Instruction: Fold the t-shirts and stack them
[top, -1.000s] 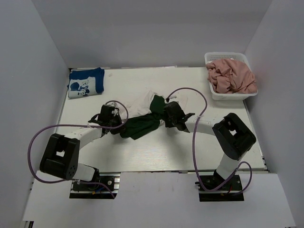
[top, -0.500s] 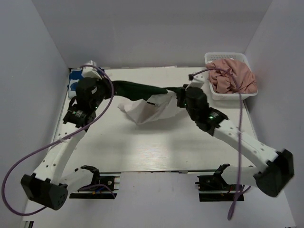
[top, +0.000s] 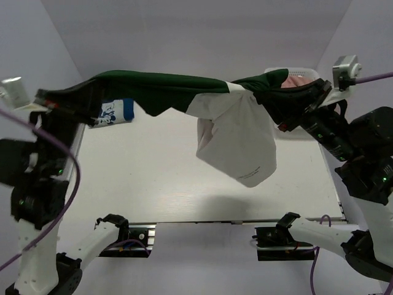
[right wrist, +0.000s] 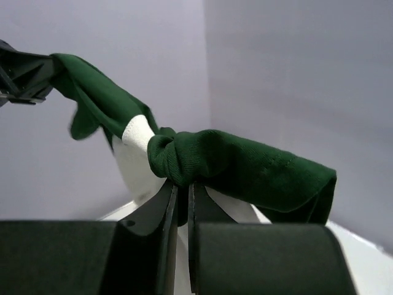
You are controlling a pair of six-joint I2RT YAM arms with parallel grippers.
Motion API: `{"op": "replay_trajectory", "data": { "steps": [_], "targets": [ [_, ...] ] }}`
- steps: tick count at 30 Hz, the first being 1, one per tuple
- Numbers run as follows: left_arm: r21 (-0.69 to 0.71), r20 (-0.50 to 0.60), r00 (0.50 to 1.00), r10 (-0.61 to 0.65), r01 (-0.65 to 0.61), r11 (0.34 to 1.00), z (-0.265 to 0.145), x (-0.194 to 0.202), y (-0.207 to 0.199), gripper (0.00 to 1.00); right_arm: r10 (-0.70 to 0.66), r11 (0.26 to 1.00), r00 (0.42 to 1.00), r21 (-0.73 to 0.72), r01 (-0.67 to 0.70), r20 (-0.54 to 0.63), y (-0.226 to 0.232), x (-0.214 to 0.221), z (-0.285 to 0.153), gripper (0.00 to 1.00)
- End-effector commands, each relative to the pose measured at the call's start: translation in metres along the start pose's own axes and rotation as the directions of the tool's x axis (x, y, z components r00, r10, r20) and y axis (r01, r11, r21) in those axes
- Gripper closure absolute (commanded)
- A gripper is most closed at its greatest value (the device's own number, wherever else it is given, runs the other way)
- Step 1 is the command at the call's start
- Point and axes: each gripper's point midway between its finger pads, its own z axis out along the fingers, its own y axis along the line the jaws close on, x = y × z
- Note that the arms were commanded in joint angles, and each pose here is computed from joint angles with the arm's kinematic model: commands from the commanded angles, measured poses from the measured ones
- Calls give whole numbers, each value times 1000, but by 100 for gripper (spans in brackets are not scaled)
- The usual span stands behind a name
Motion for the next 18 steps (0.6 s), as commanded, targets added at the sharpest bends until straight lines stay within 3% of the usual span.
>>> {"op": "replay_trajectory", "data": {
  "steps": [1, 4, 7, 9, 10, 12, 13, 14, 16, 17, 18],
  "targets": [
    [-152, 148, 986, 74, -51, 987, -21, -48, 17, 100, -61, 998, 998, 1, 61, 10, 1, -18, -17, 100],
    [-234, 100, 992, 79, -54, 971, -11, -31, 38, 100, -54, 986, 998, 155, 58, -31, -32, 6, -2, 100],
    [-384, -18, 998, 66, -68, 921, 12, 20, 87, 100, -10, 954, 987, 295, 57, -158, -68, 71, 20, 100],
    [-522, -155, 988, 26, -104, 847, 20, 90, 141, 100, 46, 936, 970, 350, 42, -240, -84, 120, 38, 100],
    [-544, -177, 984, 26, -119, 830, 23, 99, 149, 100, 68, 918, 951, 393, 59, -301, -97, 155, 42, 100],
    [-627, -293, 956, -28, -170, 761, 13, 161, 193, 100, 150, 880, 896, 469, 71, -418, -120, 234, 43, 100],
    [-667, -367, 928, -67, -212, 714, -2, 203, 219, 100, 169, 872, 884, 484, 72, -435, -127, 253, 44, 100],
    [-704, -415, 902, -116, -238, 670, -9, 238, 240, 100, 227, 856, 834, 512, 75, -503, -135, 302, 38, 100],
    [-738, -491, 853, -177, -298, 605, -31, 289, 272, 99, 278, 870, 754, 488, 64, -595, -139, 356, 37, 100],
    [-739, -515, 832, -205, -310, 598, -32, 306, 278, 85, 336, 855, 689, 515, 63, -642, -144, 393, 36, 95],
    [-745, -573, 781, -248, -370, 555, -44, 336, 296, 64, 351, 852, 665, 520, 65, -659, -146, 403, 36, 84]
  ]
}}
